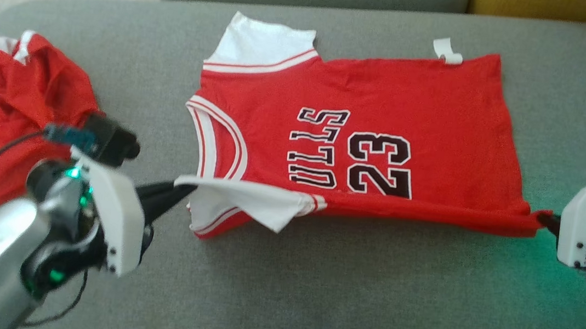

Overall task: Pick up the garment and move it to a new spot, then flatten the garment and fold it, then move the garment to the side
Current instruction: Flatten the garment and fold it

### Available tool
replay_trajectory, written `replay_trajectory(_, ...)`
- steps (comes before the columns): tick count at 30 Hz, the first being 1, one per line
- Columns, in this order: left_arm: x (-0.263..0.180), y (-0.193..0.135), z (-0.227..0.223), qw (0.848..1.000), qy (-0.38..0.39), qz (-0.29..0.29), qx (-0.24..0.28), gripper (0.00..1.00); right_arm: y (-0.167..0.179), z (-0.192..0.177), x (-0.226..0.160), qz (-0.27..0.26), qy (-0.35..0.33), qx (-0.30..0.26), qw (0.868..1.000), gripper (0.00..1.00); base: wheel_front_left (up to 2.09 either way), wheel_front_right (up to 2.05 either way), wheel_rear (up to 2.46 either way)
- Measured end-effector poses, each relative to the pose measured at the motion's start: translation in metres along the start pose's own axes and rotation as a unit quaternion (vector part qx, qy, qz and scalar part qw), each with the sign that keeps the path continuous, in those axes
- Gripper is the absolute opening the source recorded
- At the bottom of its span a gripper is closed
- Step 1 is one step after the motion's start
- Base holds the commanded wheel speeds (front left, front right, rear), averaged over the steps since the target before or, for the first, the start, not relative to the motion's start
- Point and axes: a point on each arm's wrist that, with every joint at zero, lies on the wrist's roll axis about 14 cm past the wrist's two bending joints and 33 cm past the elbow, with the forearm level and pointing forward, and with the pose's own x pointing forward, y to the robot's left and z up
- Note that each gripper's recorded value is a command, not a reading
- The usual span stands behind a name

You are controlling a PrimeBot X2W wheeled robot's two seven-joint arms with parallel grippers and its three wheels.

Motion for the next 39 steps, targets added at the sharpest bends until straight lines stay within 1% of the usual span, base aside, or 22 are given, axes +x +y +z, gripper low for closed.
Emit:
replay_trajectory(4, 0.018, 0.012, 0.0, 1.0, 0.023, 0.003, 0.008, 0.0, -0.001, 0.008, 0.011, -0.007, 0.008, -0.008, 1.0, 0.0, 0.0, 0.0, 0.0)
replay_trajectory(11, 0.047, 0.033, -0.006, 0.997, 0.068, 0.012, 0.036, 0.0, -0.004, 0.027, 0.028, -0.019, 0.007, -0.022, 1.0, 0.0, 0.0, 0.0, 0.0)
replay_trajectory(15, 0.063, 0.039, -0.009, 0.994, 0.09, 0.007, 0.057, 0.0, -0.006, 0.035, 0.037, -0.03, 0.011, -0.044, 0.999, 0.0, 0.0, 0.0, 0.0)
replay_trajectory(16, 0.069, 0.044, -0.008, 0.994, 0.092, 0.008, 0.065, 0.0, -0.007, 0.04, 0.042, -0.035, 0.005, -0.058, 0.998, 0.0, 0.0, 0.0, 0.0)
replay_trajectory(17, 0.073, 0.046, -0.008, 0.993, 0.092, 0.007, 0.072, 0.0, -0.007, 0.044, 0.044, -0.036, -0.002, -0.062, 0.997, 0.87, 0.0, 0.0, 0.0)
replay_trajectory(18, 0.076, 0.048, -0.007, 0.993, 0.091, 0.009, 0.077, 0.0, -0.006, 0.047, 0.046, -0.036, -0.006, -0.065, 0.997, 1.0, 0.0, 0.0, 0.0)
replay_trajectory(19, 0.078, 0.051, -0.005, 0.993, 0.089, 0.011, 0.08, 0.0, -0.004, 0.051, 0.048, -0.034, -0.015, -0.065, 0.997, 1.0, 0.0, 0.0, 0.0)
replay_trajectory(20, 0.081, 0.056, -0.001, 0.993, 0.079, 0.017, 0.085, 0.29, -0.002, 0.056, 0.049, -0.032, -0.027, -0.065, 0.997, 1.0, 0.0, 0.0, 0.0)
replay_trajectory(21, 0.084, 0.062, 0.003, 0.993, 0.067, 0.024, 0.093, 1.0, -0.001, 0.062, 0.05, -0.032, -0.043, -0.065, 0.996, 1.0, 0.0, 0.0, 0.0)
replay_trajectory(23, 0.088, 0.073, 0.016, 0.993, 0.04, 0.042, 0.105, 1.0, -0.003, 0.075, 0.05, -0.037, -0.079, -0.072, 0.994, 1.0, 0.0, 0.0, 0.0)
replay_trajectory(25, 0.091, 0.08, 0.032, 0.992, 0.001, 0.058, 0.109, 1.0, -0.002, 0.092, 0.045, -0.036, -0.127, -0.065, 0.989, 1.0, 0.0, 0.0, 0.0)
replay_trajectory(26, 0.091, 0.08, 0.032, 0.992, 0.001, 0.058, 0.109, 1.0, -0.002, 0.092, 0.045, -0.036, -0.127, -0.065, 0.989, 1.0, 0.0, 0.0, 0.0)
replay_trajectory(29, 0.09, 0.084, 0.057, 0.988, -0.072, 0.086, 0.105, 1.0, -0.001, 0.114, 0.035, -0.04, -0.205, -0.069, 0.976, 1.0, 0.0, 0.0, 0.0)
replay_trajectory(30, 0.088, 0.084, 0.066, 0.985, -0.099, 0.095, 0.106, 1.0, -0.001, 0.122, 0.029, -0.041, -0.235, -0.073, 0.968, 1.0, 0.0, 0.0, 0.0)
replay_trajectory(31, 0.084, 0.085, 0.078, 0.98, -0.133, 0.108, 0.098, 1.0, 0.001, 0.131, 0.023, -0.04, -0.266, -0.071, 0.961, 1.0, 0.0, 0.0, 0.0)
replay_trajectory(33, 0.073, 0.087, 0.102, 0.967, -0.201, 0.132, 0.088, 1.0, 0.009, 0.145, 0.01, -0.032, -0.324, -0.065, 0.943, 1.0, 0.0, 0.0, 0.0)
replay_trajectory(35, 0.059, 0.089, 0.119, 0.952, -0.256, 0.156, 0.056, 1.0, 0.02, 0.155, -0.003, -0.02, -0.378, -0.051, 0.924, 1.0, 0.0, 0.0, 0.0)
replay_trajectory(37, 0.048, 0.085, 0.121, 0.942, -0.287, 0.173, 0.018, 1.0, 0.026, 0.152, -0.01, -0.015, -0.4, -0.039, 0.916, 1.0, 0.0, 0.0, 0.0)
replay_trajectory(39, 0.036, 0.08, 0.116, 0.931, -0.309, 0.191, -0.029, 1.0, 0.03, 0.14, -0.013, -0.013, -0.405, -0.029, 0.914, 1.0, 0.0, 0.0, 0.0)
